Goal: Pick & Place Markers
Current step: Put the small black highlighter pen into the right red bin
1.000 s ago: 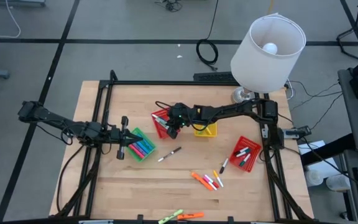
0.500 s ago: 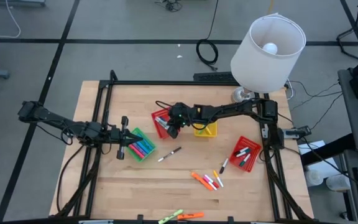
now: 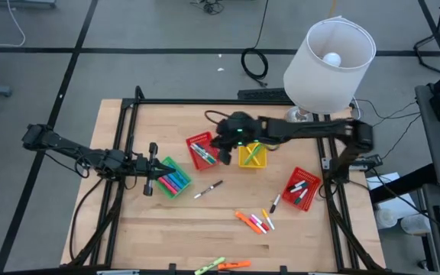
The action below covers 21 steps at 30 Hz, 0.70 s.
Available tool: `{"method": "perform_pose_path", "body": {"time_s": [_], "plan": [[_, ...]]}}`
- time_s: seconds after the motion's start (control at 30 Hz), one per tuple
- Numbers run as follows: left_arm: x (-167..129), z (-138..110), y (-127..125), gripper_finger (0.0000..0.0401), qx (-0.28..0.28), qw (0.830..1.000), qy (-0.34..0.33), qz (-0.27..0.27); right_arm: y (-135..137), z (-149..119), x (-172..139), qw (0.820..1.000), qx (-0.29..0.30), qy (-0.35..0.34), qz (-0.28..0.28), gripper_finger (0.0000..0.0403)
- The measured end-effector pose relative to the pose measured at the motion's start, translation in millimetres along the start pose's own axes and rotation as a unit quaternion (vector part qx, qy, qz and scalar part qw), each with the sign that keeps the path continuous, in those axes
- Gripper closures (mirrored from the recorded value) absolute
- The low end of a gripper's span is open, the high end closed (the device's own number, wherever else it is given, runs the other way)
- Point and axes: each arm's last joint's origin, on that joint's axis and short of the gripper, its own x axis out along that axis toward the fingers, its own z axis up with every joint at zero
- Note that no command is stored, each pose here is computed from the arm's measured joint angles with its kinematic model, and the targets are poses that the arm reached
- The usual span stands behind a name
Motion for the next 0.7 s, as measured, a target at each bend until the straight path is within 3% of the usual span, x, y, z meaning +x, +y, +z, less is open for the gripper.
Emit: {"method": "perform_pose_path", "body": {"time_s": [0.23, 0.4, 0.53, 0.7], "plan": [[0, 0, 0, 0.0395, 0.000, 1.000, 0.001, 0.000, 57, 13, -106, 0.993, -0.090, -0.037, -0.065, 0.0354], [0, 0, 0, 0.0395, 0.000, 1.000, 0.001, 0.000, 84, -6, -161, 0.993, -0.084, -0.005, -0.080, 0.0354], [0, 0, 0, 0.0395, -0.004, 1.000, 0.001, 0.000, 102, -29, -188, 0.991, -0.090, 0.039, -0.096, 0.0354], [0, 0, 0, 0.0395, -0.006, 1.000, 0.001, 0.000, 120, -60, -197, 0.982, -0.107, 0.125, -0.095, 0.0354]]}}
